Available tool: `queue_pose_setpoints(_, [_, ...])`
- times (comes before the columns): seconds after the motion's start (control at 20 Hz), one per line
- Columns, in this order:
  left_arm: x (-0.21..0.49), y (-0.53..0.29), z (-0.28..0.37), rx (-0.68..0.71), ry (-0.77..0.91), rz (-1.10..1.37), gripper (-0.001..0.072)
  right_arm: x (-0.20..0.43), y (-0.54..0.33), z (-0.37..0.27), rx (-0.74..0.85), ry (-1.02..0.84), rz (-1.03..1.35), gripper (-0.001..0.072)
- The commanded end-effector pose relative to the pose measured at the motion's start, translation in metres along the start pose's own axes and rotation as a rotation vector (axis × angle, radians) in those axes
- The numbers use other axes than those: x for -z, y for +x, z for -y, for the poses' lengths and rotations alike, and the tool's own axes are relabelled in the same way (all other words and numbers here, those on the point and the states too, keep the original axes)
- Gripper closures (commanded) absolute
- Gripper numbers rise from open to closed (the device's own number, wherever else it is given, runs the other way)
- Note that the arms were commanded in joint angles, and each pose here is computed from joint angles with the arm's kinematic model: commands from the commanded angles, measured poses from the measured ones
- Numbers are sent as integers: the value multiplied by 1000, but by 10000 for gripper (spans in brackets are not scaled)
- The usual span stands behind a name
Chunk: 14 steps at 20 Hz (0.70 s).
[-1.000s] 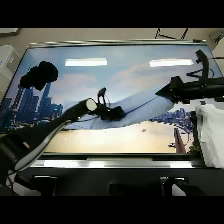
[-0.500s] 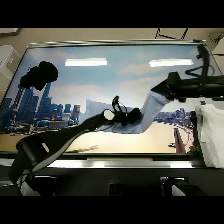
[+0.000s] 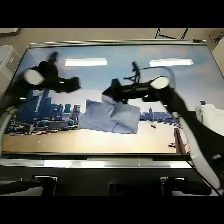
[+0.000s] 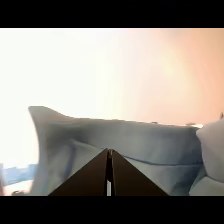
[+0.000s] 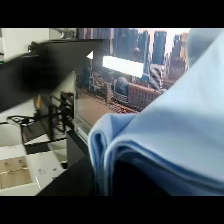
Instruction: Fold the clothes and pants, and hang the long-sleeved shirts on hangers.
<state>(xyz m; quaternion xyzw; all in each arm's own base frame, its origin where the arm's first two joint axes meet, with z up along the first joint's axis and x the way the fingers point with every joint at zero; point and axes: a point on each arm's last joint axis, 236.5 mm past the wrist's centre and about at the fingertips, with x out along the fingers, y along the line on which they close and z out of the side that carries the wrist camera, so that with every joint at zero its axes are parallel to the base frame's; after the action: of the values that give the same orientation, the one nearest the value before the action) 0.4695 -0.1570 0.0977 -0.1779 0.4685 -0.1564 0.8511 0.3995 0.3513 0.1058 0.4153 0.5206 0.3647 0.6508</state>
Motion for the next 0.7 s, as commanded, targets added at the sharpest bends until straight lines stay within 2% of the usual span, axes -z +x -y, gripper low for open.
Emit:
queue_pose_setpoints(0.0, [-24,-118,-52,-163,39,145,681,21,95,38,-43,186,-28,645])
queue_pose_setpoints(0.05, [-29,-138,-49,-166,42,192,681,24,115,44,-70,249,-21,576])
queue_pose_setpoints(0.1, [-30,-153,-45,-166,48,224,681,23,132,49,-104,307,6,366])
queue_pose_setpoints(0.15, [-30,-161,-41,-164,54,242,681,16,139,51,-142,320,45,62])
queue_pose_setpoints(0.2, [-28,-166,-38,-163,58,244,681,8,139,48,-172,311,73,28])
queue_pose_setpoints(0.3, [-21,-170,-37,-165,80,222,681,-19,114,45,-194,286,107,29])
queue_pose_setpoints(0.4, [-17,-170,-37,-168,96,207,680,-41,64,50,-164,181,79,30])
queue_pose_setpoints(0.5, [-17,-170,-37,-168,96,206,681,-50,-3,90,11,130,11,29])
queue_pose_setpoints(0.65, [-17,-170,-37,-167,95,205,680,-23,-136,207,545,193,-122,29])
